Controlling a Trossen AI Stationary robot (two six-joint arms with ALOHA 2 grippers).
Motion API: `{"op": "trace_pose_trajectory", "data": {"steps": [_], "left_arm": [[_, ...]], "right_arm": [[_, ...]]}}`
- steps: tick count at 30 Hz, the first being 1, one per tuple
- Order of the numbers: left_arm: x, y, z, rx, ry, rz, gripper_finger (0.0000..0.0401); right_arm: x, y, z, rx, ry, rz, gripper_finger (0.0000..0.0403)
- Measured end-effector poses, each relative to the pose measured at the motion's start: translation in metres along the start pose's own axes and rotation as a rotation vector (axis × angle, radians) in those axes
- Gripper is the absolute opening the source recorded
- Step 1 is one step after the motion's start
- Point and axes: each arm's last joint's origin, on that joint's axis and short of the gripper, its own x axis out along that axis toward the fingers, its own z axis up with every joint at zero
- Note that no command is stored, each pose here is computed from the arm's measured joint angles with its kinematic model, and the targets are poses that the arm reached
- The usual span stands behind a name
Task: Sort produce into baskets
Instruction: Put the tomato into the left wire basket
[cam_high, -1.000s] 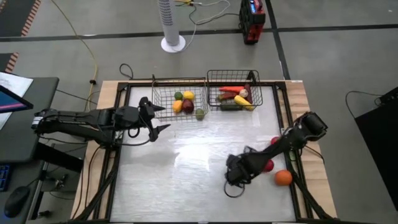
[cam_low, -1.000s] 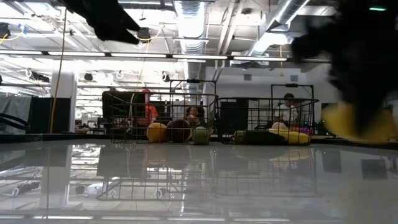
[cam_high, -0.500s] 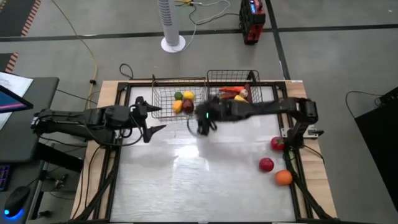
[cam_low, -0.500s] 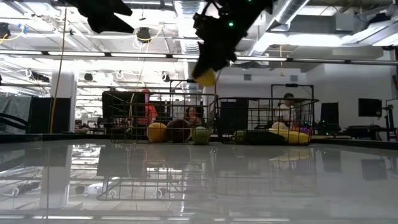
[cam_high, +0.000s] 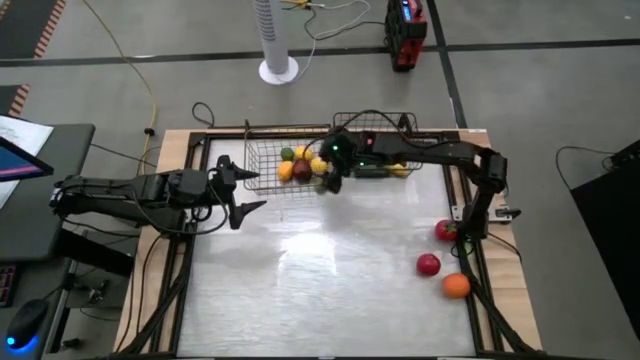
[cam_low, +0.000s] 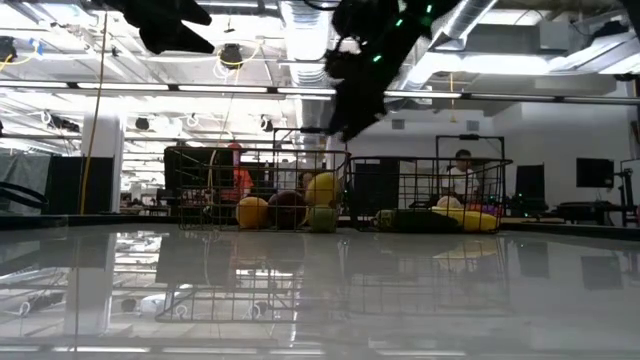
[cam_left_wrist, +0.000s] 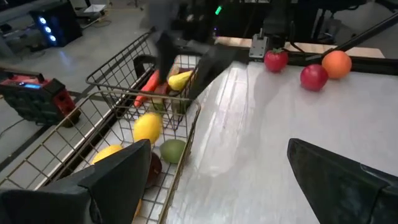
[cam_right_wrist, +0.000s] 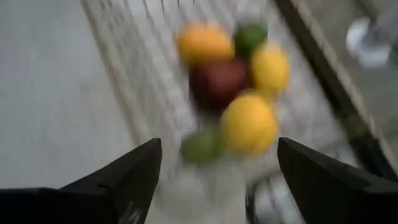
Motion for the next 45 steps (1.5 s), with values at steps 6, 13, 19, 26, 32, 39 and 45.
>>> {"op": "trace_pose_trajectory", "data": {"steps": [6, 13, 19, 26, 32, 39, 45], "left_arm": [[0.000, 0.000, -0.002, -0.003, 0.018, 0.000, 0.0366], [0.000, 0.000, -0.003, -0.025, 0.031, -0.002, 0.0366], [0.000, 0.000, -0.004, -0.033, 0.033, -0.002, 0.0366], [0.000, 0.000, -0.004, -0.042, 0.034, 0.004, 0.0366], [0.000, 0.001, -0.004, -0.031, 0.038, 0.015, 0.0366], [0.000, 0.001, -0.008, -0.018, 0.073, 0.023, 0.0366], [0.000, 0.002, -0.008, -0.018, 0.070, 0.039, 0.0366]], "right_arm": [[-0.040, 0.049, -0.054, 0.015, 0.431, 0.021, 0.0361], [-0.086, 0.116, -0.137, 0.199, 0.628, 0.075, 0.0356], [-0.109, 0.151, -0.196, 0.167, 0.732, -0.006, 0.0364], [-0.102, 0.168, -0.235, 0.053, 0.810, -0.116, 0.0393], [-0.092, 0.166, -0.248, 0.052, 0.899, -0.146, 0.0395], [-0.080, 0.158, -0.268, 0.030, 0.967, -0.127, 0.0387], [-0.074, 0.152, -0.266, 0.023, 0.956, -0.112, 0.0333]]}}
